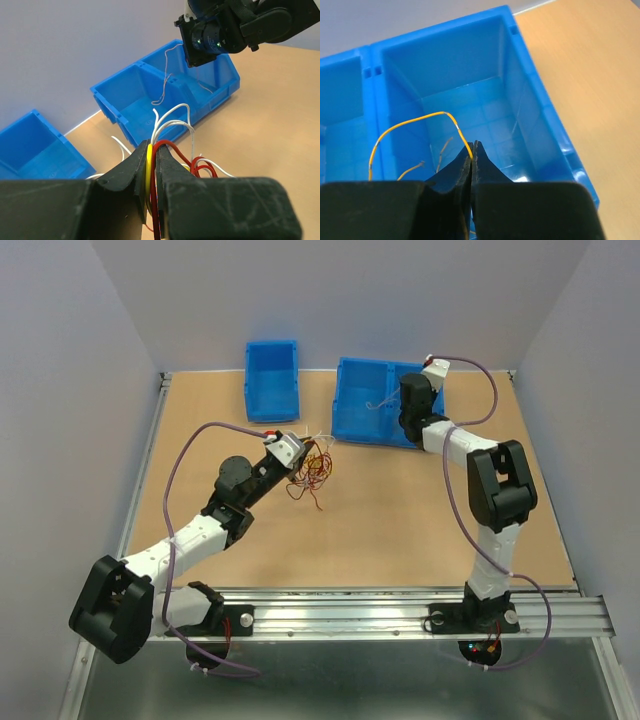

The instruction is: Untangle the cables

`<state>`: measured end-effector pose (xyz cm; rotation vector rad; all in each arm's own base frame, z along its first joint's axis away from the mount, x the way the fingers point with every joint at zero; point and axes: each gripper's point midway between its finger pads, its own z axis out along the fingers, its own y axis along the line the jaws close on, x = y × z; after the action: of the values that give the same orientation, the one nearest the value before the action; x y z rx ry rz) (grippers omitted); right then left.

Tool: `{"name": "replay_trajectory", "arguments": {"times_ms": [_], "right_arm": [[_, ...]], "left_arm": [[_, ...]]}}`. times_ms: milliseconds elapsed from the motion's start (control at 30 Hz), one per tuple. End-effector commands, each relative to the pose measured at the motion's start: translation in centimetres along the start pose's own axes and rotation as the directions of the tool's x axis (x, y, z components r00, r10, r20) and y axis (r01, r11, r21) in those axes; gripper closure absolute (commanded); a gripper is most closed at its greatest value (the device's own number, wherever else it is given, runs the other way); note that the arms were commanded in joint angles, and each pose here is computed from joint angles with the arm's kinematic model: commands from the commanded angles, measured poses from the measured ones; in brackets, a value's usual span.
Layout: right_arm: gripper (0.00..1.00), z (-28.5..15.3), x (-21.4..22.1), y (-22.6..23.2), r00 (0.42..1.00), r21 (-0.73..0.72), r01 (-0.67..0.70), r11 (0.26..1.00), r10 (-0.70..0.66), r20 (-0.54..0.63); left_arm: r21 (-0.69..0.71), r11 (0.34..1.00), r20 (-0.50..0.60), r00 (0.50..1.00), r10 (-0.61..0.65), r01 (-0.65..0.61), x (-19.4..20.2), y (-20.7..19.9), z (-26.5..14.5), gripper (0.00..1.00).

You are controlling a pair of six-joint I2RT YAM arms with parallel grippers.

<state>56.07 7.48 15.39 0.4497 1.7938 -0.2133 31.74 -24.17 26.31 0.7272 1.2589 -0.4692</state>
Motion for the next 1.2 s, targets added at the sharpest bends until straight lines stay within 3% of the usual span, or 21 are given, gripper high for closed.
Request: {"name": "replay_trajectory", "arguments": {"times_ms": [0, 333, 667, 767, 800, 867, 1033, 1167], "right_arm": [[0.99, -1.0, -5.1, -3.0, 0.974, 0.099, -0.207, 0.973, 0.196, 0.114], [1.00, -2.6, -6.5, -6.9, 0.940, 0.122, -0.312, 0.942, 0.287, 0.184], [0.97, -1.3, -5.9, -4.4, 0.959, 0.036, -0.259, 0.965, 0.253, 0.130], [0.85, -0.5, -5.2, -2.7, 0.970, -0.027, -0.222, 0.975, 0.224, 0.092], [0.48, -0.1, -4.8, -1.8, 0.978, -0.063, -0.195, 0.979, 0.199, 0.065], [0.32, 0.0, -4.9, -0.7, 0.984, -0.105, -0.168, 0.980, 0.173, 0.042], [0.17, -2.2, -5.1, -1.3, 0.995, -0.129, -0.103, 0.986, 0.100, -0.025], [0.14, -4.9, -6.2, -2.6, 0.996, -0.153, -0.084, 0.985, 0.082, -0.019]], "left_arm": [[-0.015, 0.999, 0.110, 0.993, 0.042, -0.041, -3.8, 0.5, 0.2, 0.81], [-0.013, 0.999, 0.109, 0.993, 0.044, -0.043, -3.7, 0.4, 0.2, 0.81], [-0.011, 0.999, 0.104, 0.994, 0.045, -0.044, -3.5, 0.3, 0.4, 0.81], [-0.009, 0.999, 0.103, 0.994, 0.046, -0.046, -3.5, 0.3, 0.4, 0.81], [-0.010, 0.999, 0.101, 0.994, 0.046, -0.045, -3.4, 0.3, 0.5, 0.81], [-0.008, 0.999, 0.100, 0.994, 0.047, -0.046, -3.4, 0.3, 0.5, 0.81], [-0.007, 0.999, 0.099, 0.994, 0.049, -0.049, -3.4, 0.2, 0.5, 0.81], [-0.005, 0.999, 0.092, 0.995, 0.048, -0.048, -3.2, 0.1, 0.6, 0.81]]}}
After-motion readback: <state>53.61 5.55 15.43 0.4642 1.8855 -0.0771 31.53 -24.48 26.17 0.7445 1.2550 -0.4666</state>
